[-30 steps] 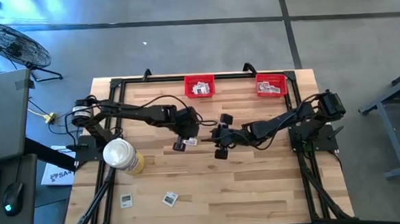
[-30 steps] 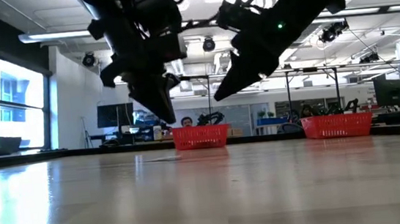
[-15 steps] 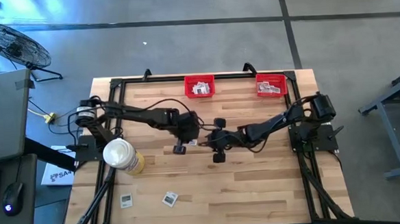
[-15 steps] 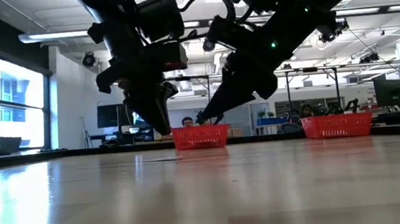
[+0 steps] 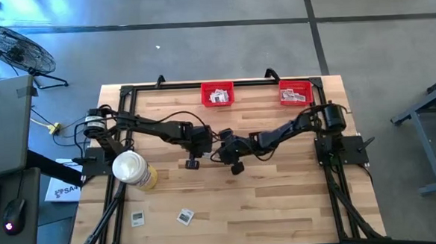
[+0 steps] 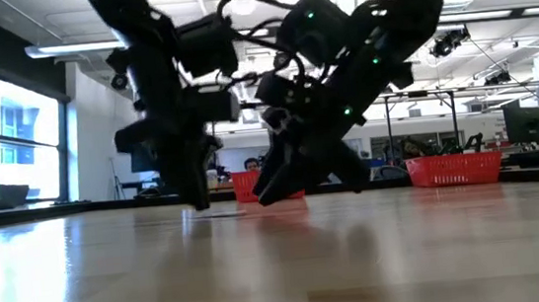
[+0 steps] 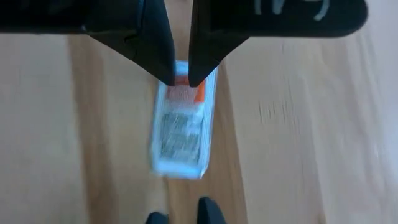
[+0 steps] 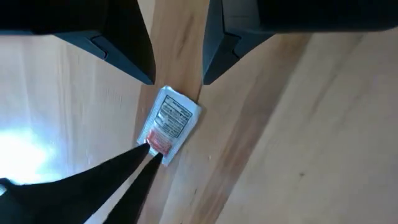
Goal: Pick & Place First Aid Supplies
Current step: Put the ointment pack into the right red bin, then put the towelette pack into the left red bin
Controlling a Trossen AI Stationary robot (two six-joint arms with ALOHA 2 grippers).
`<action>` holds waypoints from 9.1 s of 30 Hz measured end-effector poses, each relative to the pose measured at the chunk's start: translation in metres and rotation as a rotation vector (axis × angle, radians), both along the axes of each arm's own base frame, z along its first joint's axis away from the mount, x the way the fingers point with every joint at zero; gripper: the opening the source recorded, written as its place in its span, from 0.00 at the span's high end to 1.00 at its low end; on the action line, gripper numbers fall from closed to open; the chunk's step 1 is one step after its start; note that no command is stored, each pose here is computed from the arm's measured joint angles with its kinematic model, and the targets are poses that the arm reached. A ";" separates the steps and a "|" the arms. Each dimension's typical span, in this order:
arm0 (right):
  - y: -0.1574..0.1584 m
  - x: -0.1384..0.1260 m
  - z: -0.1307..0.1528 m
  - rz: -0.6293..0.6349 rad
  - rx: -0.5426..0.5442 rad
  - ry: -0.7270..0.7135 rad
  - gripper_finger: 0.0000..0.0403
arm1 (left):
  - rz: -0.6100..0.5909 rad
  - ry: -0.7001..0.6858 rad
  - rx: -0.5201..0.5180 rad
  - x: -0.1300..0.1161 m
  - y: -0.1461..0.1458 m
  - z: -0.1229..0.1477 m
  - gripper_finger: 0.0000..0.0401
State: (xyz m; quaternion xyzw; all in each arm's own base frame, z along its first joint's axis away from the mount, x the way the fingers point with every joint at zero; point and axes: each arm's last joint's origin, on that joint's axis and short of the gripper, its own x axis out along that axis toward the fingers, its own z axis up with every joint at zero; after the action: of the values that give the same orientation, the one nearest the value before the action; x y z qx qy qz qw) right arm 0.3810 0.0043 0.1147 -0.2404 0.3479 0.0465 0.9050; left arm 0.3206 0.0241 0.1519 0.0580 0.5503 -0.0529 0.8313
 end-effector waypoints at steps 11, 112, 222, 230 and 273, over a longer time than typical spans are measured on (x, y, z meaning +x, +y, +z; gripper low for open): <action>-0.021 0.024 -0.015 0.023 0.087 0.066 0.69 | 0.029 -0.057 -0.004 -0.010 0.003 -0.019 0.89; -0.114 -0.134 0.146 -0.865 0.515 0.018 0.68 | -0.063 -0.385 -0.163 -0.066 -0.098 0.102 0.89; 0.098 -0.018 -0.021 -0.005 0.296 0.068 0.59 | 0.070 -0.048 0.200 -0.039 -0.151 0.047 0.89; 0.080 -0.016 -0.031 -0.020 0.305 0.122 0.59 | 0.187 -0.202 0.093 -0.066 -0.144 0.013 0.89; 0.137 0.028 -0.002 -0.360 0.295 -0.155 0.59 | 0.248 -0.352 0.081 -0.074 -0.137 -0.012 0.89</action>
State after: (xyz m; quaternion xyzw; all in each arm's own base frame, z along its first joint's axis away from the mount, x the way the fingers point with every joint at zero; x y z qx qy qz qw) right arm 0.4092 0.1411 0.1131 -0.0425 0.3039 -0.0839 0.9480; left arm 0.2462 -0.1125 0.1402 0.0315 0.4011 0.0827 0.9118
